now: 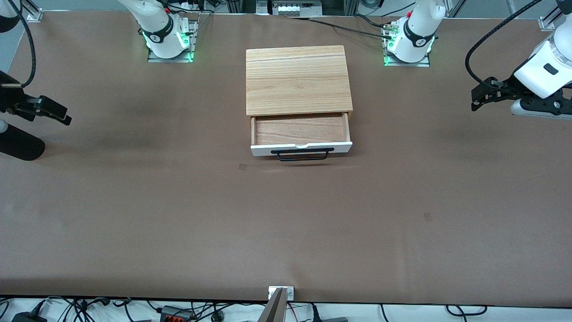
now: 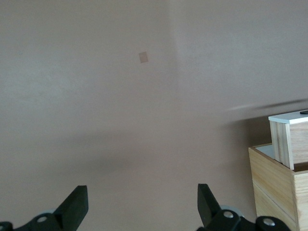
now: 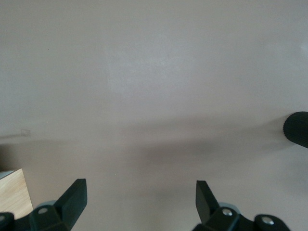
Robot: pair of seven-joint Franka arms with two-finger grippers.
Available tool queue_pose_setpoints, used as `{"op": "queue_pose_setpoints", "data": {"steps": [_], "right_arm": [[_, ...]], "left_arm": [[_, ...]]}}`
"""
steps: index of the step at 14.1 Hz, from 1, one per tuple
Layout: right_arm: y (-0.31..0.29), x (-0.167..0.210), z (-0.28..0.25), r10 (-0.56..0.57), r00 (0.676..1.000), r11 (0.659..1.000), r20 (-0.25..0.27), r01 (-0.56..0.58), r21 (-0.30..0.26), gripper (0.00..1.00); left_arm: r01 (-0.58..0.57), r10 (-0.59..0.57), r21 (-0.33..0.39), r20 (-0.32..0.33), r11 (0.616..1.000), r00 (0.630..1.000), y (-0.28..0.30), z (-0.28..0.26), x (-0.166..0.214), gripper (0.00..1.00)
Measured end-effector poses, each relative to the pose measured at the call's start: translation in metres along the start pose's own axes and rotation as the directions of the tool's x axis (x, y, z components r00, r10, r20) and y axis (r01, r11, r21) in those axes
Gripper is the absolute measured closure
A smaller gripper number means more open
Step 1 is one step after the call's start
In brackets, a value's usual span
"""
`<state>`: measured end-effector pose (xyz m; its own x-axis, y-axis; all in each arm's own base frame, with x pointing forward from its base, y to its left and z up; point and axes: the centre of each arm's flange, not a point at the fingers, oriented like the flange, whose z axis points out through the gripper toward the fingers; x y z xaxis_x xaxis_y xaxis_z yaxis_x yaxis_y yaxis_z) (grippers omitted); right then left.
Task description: Pull top drawer with both arms simultaneously
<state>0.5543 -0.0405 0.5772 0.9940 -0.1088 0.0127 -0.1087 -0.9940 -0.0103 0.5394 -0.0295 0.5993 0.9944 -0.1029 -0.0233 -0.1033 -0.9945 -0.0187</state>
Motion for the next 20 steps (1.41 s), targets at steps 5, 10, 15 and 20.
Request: {"op": "queue_pose_setpoints", "data": {"steps": [5, 10, 15, 20], "right_arm": [[-0.002, -0.003, -0.007, -0.017, 1.0, 1.0, -0.018, 0.016, -0.009, 0.0], [-0.005, -0.004, -0.006, -0.076, 0.997, 0.997, -0.011, 0.075, -0.012, 0.0], [-0.006, -0.01, -0.011, -0.078, 0.997, 0.997, 0.002, 0.078, -0.011, 0.0], [-0.006, -0.015, -0.018, -0.079, 0.997, 0.997, -0.001, 0.079, -0.01, 0.0]], "left_arm": [[0.0, 0.0, 0.0, 0.009, 1.0, 1.0, 0.0, -0.001, -0.001, 0.0], [-0.002, 0.002, -0.001, 0.014, 1.0, 1.0, 0.001, -0.002, -0.001, 0.0], [-0.002, 0.002, -0.001, 0.024, 1.0, 1.0, 0.002, -0.002, -0.003, 0.0], [-0.002, 0.002, -0.001, 0.027, 1.0, 1.0, 0.001, -0.002, -0.003, 0.0]]}}
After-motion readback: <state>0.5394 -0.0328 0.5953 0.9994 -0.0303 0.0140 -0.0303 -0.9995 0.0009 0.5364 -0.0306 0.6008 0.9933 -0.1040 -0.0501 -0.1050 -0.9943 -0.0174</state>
